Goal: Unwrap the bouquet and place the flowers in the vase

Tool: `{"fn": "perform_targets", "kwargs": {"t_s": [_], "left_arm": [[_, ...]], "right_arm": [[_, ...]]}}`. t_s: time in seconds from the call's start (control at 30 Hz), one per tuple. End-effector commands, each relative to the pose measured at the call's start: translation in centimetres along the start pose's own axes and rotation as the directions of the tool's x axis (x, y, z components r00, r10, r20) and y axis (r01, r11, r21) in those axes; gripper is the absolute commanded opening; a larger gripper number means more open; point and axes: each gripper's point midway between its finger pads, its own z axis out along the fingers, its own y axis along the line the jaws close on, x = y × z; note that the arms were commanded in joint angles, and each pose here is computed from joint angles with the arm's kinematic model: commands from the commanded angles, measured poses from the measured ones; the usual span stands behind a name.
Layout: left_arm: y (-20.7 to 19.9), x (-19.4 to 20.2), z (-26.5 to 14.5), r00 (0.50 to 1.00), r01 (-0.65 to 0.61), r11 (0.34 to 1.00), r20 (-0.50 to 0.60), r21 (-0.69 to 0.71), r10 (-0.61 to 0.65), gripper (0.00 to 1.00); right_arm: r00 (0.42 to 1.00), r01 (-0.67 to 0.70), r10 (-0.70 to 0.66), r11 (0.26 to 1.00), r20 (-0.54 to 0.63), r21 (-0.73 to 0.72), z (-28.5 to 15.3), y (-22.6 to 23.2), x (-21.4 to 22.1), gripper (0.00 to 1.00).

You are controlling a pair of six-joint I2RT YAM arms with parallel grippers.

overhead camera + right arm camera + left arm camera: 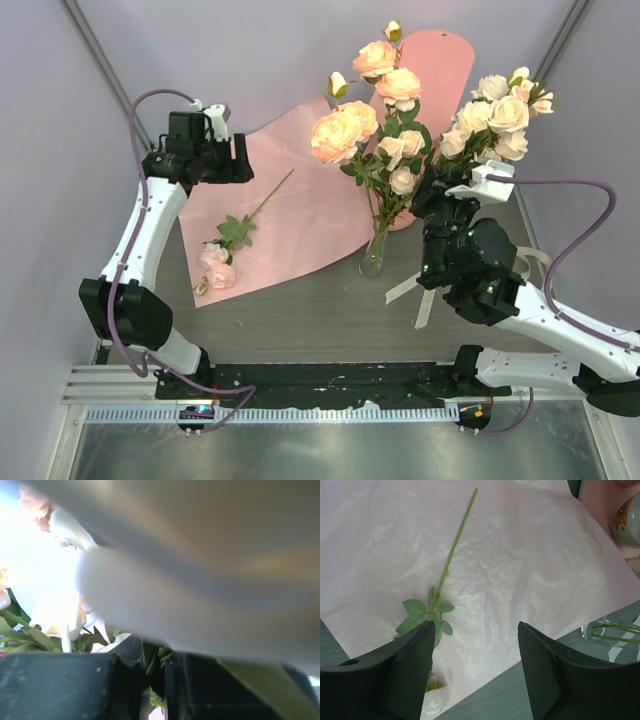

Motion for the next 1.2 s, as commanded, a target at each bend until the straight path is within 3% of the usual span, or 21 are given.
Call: {"fn": "perform_targets", "kwargs": {"t_s": [0.0,0.4,1.17], "left_arm": [[-0.5,-1.1,-0.3,0.999,-0.02,1.0,0.029,0.014,0.02,0.7],[-0.7,-1.0,-0.3,0.999,-0.021,1.0,0.025,0.019,0.021,0.7],[-1.1,-0.9,-0.2,1.0,-0.021,0.999,0.019,0.031,0.021,0.7]], "right_arm": [[0.998,-0.057,0.057,0.996,-0.005,0.064,0.2,-0.1,0.3,0.01],[0.998,0.035,-0.022,0.975,-0.061,0.22,-0.3,-1.0,3.8,0.01],[0.981,0.186,-0.164,0.945,-0.103,0.268,-1.1,-0.3,11.6,0.01]]}}
